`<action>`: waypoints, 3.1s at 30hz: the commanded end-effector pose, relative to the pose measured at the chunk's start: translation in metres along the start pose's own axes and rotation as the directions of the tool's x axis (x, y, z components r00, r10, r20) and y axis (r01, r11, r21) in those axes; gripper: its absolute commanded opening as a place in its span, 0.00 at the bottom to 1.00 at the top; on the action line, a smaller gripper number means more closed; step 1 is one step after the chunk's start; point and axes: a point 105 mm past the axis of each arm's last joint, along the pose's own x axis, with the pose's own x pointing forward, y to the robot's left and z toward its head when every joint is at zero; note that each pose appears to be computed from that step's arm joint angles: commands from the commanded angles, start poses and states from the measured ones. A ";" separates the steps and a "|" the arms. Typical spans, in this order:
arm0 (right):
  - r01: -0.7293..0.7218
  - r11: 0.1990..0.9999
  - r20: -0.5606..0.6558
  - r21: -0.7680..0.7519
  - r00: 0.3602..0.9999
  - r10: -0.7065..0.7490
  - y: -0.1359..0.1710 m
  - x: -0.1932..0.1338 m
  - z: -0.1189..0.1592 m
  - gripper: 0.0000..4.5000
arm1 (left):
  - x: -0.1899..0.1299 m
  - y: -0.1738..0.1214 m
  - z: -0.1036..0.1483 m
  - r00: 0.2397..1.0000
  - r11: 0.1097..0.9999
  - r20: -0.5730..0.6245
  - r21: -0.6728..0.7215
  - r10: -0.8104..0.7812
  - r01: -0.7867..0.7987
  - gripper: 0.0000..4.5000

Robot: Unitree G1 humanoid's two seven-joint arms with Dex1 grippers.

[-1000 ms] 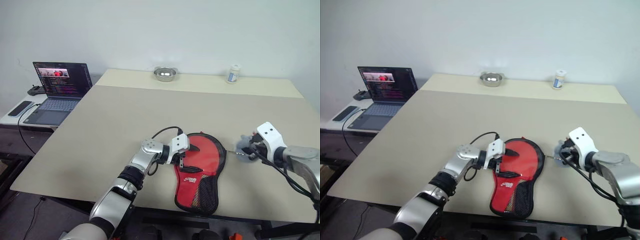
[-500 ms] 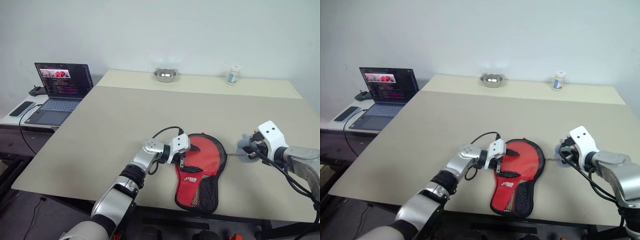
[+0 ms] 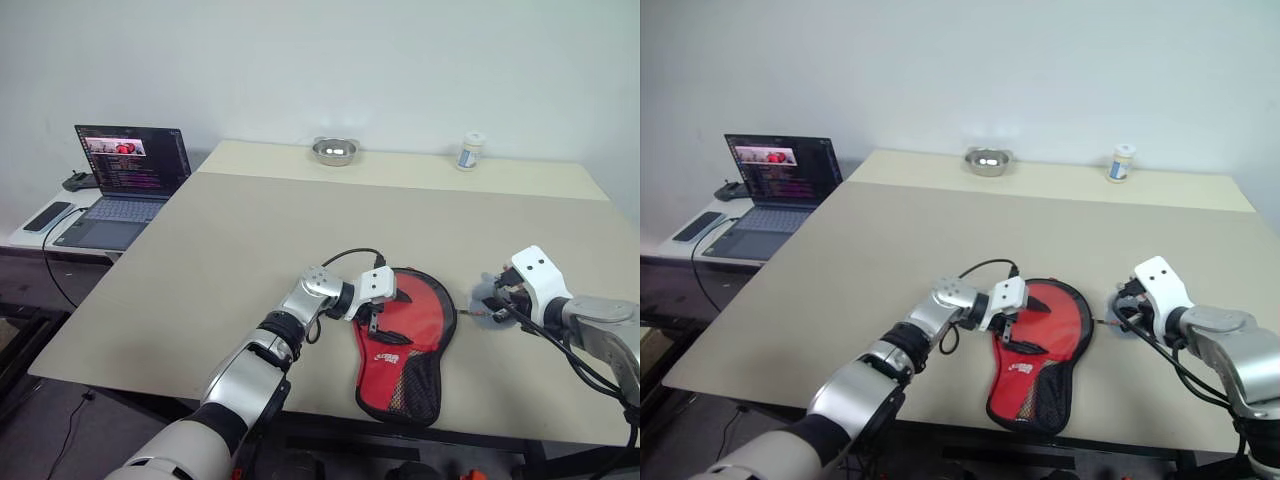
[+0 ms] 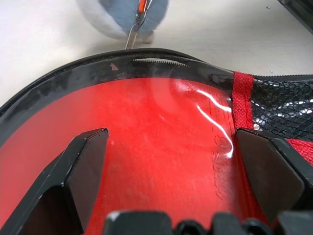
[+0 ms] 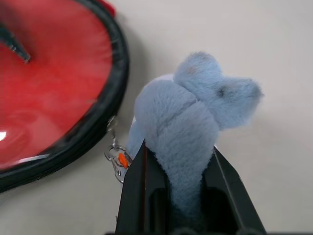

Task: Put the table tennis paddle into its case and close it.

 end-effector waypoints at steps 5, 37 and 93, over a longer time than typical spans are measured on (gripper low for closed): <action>-0.145 0.987 -0.039 -0.068 0.989 0.143 0.030 -0.035 -0.008 0.05 | 0.019 -0.039 -0.059 0.979 0.985 -0.182 -0.158 -0.092 0.063 1.00; -0.559 0.806 -0.281 -0.196 0.819 0.500 0.118 -0.089 -0.059 0.04 | 0.040 -0.047 -0.053 0.976 0.986 -0.181 -0.141 -0.117 0.092 1.00; -0.253 0.963 0.467 -0.095 0.843 0.267 -0.013 0.014 0.039 1.00 | -0.129 -0.012 0.027 0.934 0.942 0.135 -0.106 0.332 -0.319 1.00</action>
